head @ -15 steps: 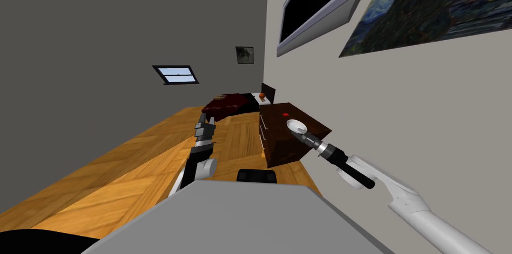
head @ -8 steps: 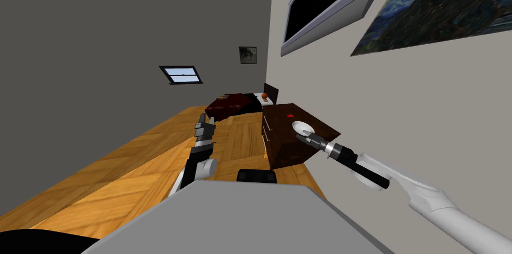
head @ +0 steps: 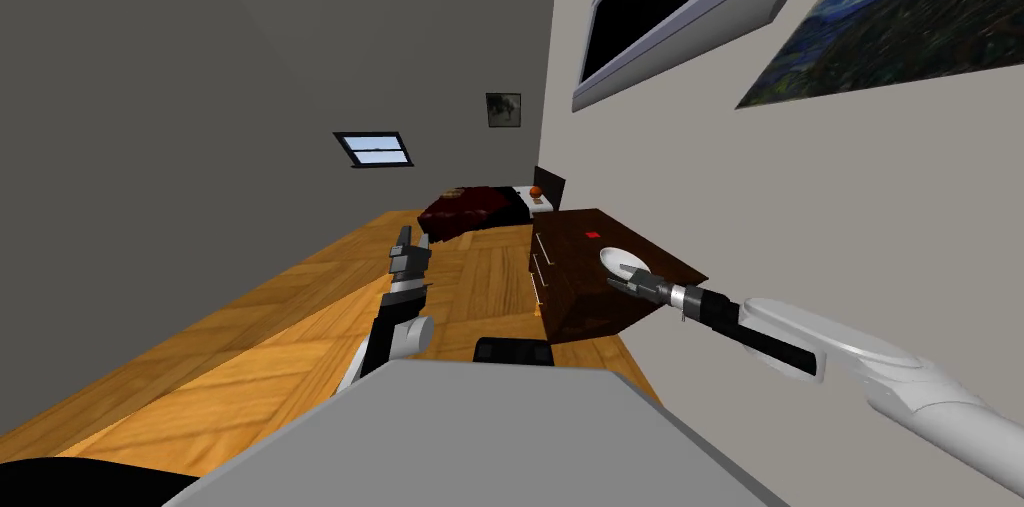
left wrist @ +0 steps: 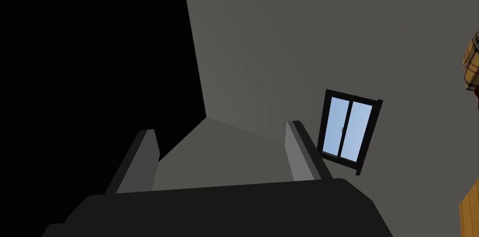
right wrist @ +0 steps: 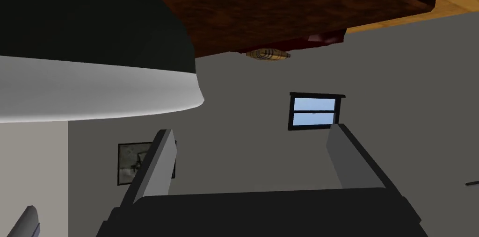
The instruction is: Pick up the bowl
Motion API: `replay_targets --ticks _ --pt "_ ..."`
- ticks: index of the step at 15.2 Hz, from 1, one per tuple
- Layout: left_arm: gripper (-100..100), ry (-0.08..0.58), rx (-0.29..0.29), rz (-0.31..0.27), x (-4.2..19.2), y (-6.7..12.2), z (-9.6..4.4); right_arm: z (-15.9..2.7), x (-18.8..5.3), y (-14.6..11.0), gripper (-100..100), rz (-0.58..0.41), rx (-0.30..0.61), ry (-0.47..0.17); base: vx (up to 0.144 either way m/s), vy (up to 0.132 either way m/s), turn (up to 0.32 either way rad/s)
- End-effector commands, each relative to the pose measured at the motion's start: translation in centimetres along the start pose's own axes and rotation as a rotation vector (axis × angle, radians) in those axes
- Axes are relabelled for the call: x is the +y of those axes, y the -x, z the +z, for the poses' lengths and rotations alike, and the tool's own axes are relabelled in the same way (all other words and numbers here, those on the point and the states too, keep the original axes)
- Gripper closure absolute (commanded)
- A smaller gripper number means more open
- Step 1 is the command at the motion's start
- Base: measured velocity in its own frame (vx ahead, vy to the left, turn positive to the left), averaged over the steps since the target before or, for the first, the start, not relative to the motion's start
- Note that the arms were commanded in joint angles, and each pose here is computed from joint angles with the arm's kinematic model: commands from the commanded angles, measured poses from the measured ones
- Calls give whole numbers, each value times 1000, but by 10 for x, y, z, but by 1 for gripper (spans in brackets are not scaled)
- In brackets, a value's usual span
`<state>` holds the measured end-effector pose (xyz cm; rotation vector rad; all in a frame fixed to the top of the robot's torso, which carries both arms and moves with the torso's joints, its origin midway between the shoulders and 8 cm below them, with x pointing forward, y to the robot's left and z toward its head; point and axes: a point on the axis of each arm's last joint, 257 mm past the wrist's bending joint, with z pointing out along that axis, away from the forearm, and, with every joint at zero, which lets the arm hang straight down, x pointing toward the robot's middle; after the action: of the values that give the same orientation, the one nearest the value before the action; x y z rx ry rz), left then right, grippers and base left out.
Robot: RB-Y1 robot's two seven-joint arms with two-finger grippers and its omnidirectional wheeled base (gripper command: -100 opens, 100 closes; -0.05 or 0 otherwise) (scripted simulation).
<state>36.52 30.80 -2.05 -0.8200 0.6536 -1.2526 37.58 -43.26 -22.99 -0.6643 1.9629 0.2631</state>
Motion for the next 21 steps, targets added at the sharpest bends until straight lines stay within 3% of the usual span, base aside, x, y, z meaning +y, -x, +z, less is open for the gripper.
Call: replay_targets --ticks 1,2,4,7,8,11,12,13,14,15,16,17,18,21 --pt "0 0 0 0 0 0 0 -10 -12 -12 -100 -55 62 -2 45 88 91" --pt "0 0 0 0 0 0 0 -18 -18 -27 -100 -92 115 1 47 89 104" --pt "0 0 0 0 0 0 0 -22 -24 -26 -100 -107 131 -4 41 73 39" --pt "0 0 0 0 0 0 0 -48 -44 -55 -100 -189 261 -2 37 72 72" --pt "0 0 0 0 0 0 0 -49 -46 -53 -100 -198 267 -2 32 80 67" --pt "0 0 0 0 0 0 0 -78 -64 -80 -100 -265 392 7 52 80 75" --pt "0 0 0 0 0 0 0 -80 -66 -78 -100 -274 398 7 41 73 61" --pt "0 0 0 0 0 0 0 -95 -74 -89 -100 -306 459 16 43 74 75" --pt "0 0 0 0 0 0 0 -95 -74 -89 -100 -306 460 14 41 74 58" --pt "0 0 0 0 0 0 0 -111 -82 -99 -100 -334 519 22 46 78 62" --pt "0 0 0 0 0 0 0 -111 -82 -99 -100 -334 519 22 43 71 48" --pt "0 0 0 0 0 0 0 -126 -89 -108 -100 -359 574 30 36 68 67" --pt "0 0 0 0 0 0 0 -126 -89 -108 -100 -359 574 30 29 59 54" --pt "0 0 0 0 0 0 0 -155 -100 -123 -100 -398 672 47 30 64 52"
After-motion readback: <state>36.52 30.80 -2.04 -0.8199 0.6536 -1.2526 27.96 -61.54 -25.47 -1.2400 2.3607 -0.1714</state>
